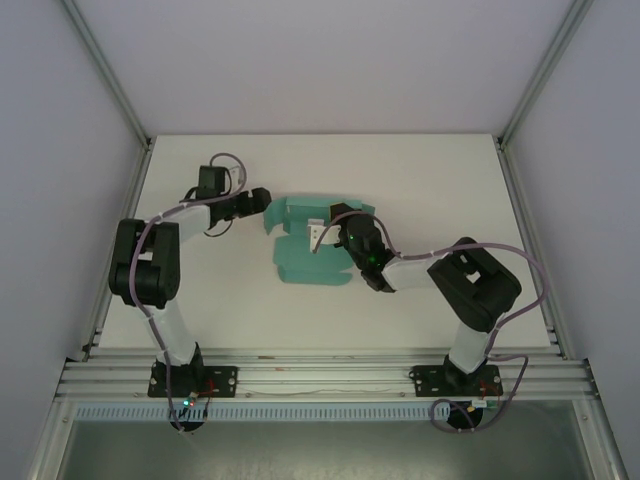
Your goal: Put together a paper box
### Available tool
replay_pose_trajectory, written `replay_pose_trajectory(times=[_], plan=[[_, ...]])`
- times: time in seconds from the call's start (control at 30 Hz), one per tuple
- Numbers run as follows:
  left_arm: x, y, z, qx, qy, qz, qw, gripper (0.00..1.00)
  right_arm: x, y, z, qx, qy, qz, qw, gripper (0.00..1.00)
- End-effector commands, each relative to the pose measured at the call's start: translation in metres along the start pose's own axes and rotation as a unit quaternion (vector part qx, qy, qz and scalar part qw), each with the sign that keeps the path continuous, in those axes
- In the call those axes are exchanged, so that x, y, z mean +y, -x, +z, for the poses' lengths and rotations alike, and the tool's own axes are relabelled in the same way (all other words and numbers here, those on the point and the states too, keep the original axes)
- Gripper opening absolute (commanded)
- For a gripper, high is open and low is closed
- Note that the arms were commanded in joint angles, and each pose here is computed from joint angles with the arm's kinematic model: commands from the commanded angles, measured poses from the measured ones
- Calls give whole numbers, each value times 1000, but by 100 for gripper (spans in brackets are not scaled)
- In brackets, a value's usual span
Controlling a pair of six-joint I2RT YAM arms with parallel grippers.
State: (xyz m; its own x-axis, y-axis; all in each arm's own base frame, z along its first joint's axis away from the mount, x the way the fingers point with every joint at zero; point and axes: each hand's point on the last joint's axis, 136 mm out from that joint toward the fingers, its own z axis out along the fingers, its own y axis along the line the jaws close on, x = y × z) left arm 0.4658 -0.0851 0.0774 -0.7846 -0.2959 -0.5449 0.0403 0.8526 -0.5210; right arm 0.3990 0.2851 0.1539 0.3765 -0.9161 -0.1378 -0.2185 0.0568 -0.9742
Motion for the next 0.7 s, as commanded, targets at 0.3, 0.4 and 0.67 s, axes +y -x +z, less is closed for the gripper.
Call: replay_pose_trajectory(times=[0.3, 0.4, 0.67], plan=[[-48, -39, -4, -22, -40, 93, 995, 79, 4, -6, 4, 27, 9, -4, 1000, 0], [-46, -43, -3, -30, -37, 104, 993, 79, 3, -8, 4, 32, 8, -5, 999, 0], [-68, -50, -1, -48, -77, 164, 982, 80, 8, -7, 6, 33, 21, -30, 999, 0]])
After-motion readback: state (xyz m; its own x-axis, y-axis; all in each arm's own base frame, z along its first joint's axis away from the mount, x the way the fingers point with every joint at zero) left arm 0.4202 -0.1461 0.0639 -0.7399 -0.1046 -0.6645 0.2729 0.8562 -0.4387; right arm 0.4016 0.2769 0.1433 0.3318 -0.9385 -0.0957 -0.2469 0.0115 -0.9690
